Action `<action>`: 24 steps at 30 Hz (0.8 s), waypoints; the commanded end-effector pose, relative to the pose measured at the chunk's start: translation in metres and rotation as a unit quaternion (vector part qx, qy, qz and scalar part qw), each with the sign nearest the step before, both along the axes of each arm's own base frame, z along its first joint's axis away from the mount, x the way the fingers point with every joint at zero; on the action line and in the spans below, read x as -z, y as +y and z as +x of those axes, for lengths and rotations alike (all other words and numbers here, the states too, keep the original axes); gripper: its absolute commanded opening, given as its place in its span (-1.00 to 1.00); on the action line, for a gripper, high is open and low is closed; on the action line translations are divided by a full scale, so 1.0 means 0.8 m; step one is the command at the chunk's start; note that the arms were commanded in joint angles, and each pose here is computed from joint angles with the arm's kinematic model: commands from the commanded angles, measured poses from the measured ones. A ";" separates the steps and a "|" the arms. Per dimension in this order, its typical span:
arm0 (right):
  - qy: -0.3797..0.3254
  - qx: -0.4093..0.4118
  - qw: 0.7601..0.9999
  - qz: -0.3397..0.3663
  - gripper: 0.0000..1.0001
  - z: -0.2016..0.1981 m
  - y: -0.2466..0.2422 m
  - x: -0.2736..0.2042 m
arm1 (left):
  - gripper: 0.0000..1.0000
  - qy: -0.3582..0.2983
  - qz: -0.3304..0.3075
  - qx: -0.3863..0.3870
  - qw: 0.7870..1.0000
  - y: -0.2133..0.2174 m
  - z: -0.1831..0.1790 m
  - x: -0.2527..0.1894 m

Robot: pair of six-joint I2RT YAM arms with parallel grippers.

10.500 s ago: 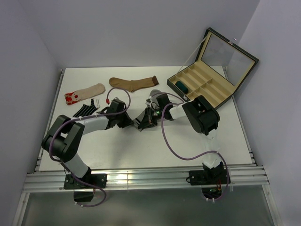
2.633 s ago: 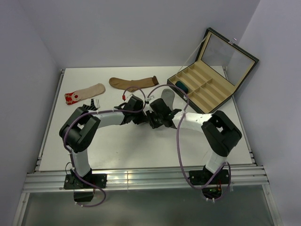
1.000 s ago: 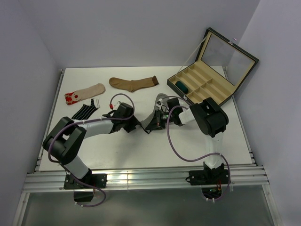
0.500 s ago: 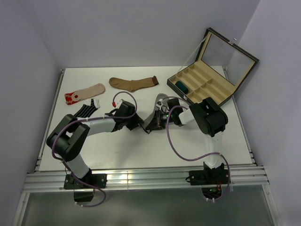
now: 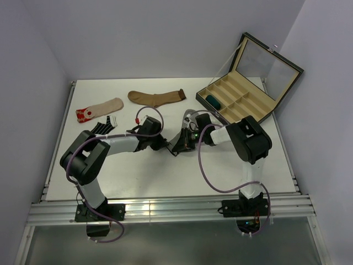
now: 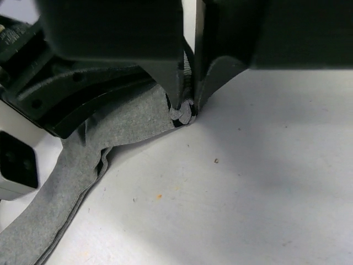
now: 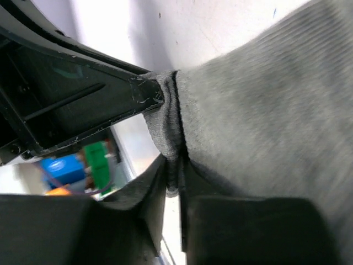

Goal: Roll the socks
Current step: Roll the sock at the center of the board.

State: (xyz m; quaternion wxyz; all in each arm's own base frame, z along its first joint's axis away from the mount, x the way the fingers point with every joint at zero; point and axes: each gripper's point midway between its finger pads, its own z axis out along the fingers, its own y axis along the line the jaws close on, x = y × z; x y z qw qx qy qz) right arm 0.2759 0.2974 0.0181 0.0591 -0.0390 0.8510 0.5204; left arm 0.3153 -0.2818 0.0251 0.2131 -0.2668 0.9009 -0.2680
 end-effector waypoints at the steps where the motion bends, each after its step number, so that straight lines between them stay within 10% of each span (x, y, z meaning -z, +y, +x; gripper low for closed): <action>1: -0.070 0.008 0.992 -0.101 -0.58 0.010 -0.018 0.011 | -0.91 0.034 0.049 0.019 0.998 0.011 -0.017 0.027; 13: -0.383 0.015 0.880 -0.282 -0.07 0.028 -0.029 -0.070 | -0.99 0.022 0.089 0.045 0.995 0.010 -0.002 0.007; 24: -0.443 -0.046 0.834 -0.326 -0.07 0.006 0.010 -0.039 | -0.99 0.030 0.084 0.047 0.995 0.004 -0.002 0.008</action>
